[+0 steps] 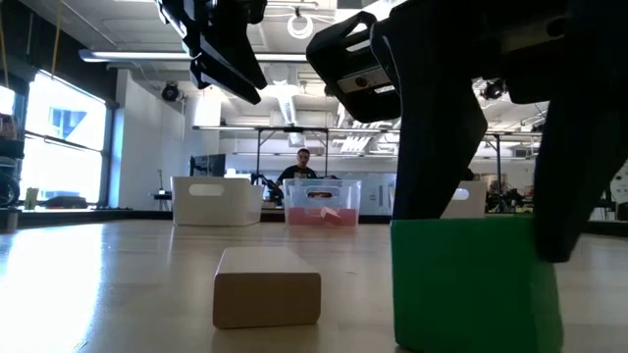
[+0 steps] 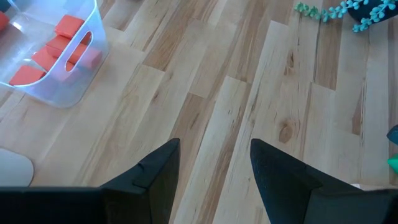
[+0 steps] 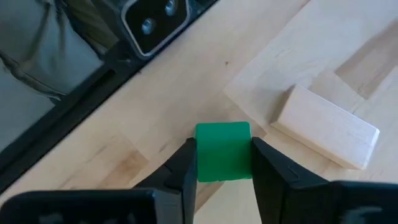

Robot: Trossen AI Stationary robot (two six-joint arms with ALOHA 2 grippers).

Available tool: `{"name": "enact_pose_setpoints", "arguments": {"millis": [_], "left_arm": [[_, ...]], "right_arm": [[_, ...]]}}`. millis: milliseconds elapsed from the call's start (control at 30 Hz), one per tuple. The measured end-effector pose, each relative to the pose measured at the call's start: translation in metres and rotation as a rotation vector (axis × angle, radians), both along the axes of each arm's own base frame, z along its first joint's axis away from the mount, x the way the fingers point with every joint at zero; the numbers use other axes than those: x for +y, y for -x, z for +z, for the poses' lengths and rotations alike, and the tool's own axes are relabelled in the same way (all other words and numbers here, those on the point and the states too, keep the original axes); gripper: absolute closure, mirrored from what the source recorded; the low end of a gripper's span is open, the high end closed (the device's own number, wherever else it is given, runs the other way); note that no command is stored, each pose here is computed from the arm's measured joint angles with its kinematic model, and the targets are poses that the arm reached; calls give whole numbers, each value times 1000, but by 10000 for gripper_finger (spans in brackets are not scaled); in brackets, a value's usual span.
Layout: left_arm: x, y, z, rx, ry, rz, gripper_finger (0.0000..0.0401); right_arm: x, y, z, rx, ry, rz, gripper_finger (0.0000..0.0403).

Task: Sort & place blocks by color
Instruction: Put the green block into the left white bin

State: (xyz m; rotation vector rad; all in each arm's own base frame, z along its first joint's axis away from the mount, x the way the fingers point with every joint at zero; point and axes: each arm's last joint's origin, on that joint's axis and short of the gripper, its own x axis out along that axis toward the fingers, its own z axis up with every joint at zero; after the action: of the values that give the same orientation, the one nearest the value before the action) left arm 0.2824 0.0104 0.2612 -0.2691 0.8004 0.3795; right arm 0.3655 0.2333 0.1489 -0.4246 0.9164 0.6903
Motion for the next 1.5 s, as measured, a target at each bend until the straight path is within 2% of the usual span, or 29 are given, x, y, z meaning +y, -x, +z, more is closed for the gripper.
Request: {"name": "enact_pose_setpoints", "arguments": {"millis": [500, 633, 800, 1100, 1500], "left_arm": [[0, 0, 0, 0, 0, 0, 219], [0, 0, 0, 0, 0, 0, 219], [0, 0, 0, 1, 7, -7, 219], [-2, 0, 0, 19, -17, -110, 219], [-2, -2, 1, 26, -102, -198, 219]], "right_arm": [[-3, 1, 4, -31, 61, -44, 306], [-7, 3, 20, -70, 97, -99, 306], [-13, 5, 37, -102, 92, -148, 306], [-27, 10, 72, -219, 146, -253, 306], [-73, 17, 137, -408, 175, -500, 306]]}}
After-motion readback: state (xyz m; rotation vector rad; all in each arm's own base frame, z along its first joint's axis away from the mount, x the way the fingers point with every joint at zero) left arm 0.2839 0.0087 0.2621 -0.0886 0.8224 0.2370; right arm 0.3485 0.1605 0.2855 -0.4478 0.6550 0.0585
